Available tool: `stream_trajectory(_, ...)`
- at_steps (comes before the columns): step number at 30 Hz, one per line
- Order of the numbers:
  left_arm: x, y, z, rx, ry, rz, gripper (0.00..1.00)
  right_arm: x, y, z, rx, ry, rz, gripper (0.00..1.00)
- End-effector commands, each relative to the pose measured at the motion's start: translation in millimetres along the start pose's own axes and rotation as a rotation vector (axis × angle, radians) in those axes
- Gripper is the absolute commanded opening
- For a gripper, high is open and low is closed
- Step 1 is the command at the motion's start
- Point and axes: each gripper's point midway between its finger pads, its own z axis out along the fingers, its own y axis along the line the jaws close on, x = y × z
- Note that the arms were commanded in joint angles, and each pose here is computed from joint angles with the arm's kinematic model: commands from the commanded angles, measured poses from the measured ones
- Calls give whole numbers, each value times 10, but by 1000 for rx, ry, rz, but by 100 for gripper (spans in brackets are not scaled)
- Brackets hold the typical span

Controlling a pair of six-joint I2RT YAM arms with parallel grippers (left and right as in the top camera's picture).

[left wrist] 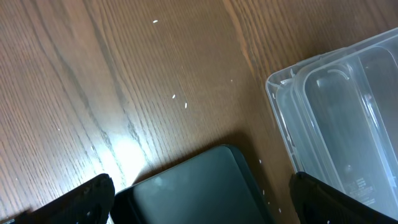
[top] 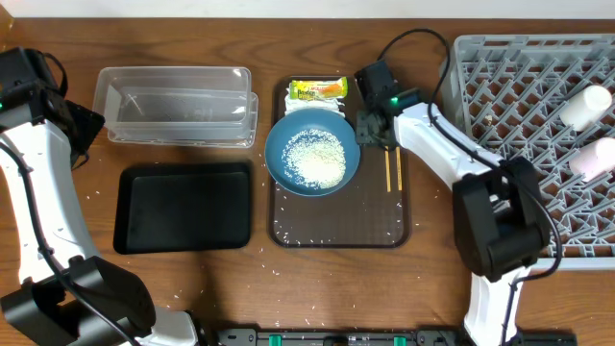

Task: Sort waste into correct bins and load items into the dishwasher rack
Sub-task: 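Move the right gripper to the wooden chopsticks on the tray, then grasp one wooden chopstick with the right gripper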

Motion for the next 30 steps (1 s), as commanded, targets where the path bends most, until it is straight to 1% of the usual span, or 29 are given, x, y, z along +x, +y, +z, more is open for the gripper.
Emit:
stream_trajectory(1, -25, 13, 4, -7, -7, -8, 93, -23, -52, 41, 25, -9, 28, 46)
stream_trajectory(4, -25, 13, 4, -7, -7, -8, 93, -52, -87, 41, 43, -22, 19, 46)
stream_trajectory(7, -25, 12, 4, -7, -7, -8, 93, -90, -82, 58, 45, -38, -44, 45)
stream_trajectory(10, -25, 13, 4, -7, -7, -8, 93, -98, -77, 123, 46, -39, -105, 36)
stream_trajectory(12, -25, 13, 4, -7, -7, -8, 93, -74, -108, 195, 53, -25, -112, 34)
stream_trajectory(18, -25, 13, 4, -7, -7, -8, 93, -53, -199, 271, 68, -5, -100, 35)
stream_trajectory(25, -25, 13, 4, -7, -7, -8, 93, -97, -275, 277, 72, -10, -81, 42)
stream_trajectory(30, -25, 13, 4, -7, -7, -8, 93, -113, -317, 287, 65, -6, -67, 42)
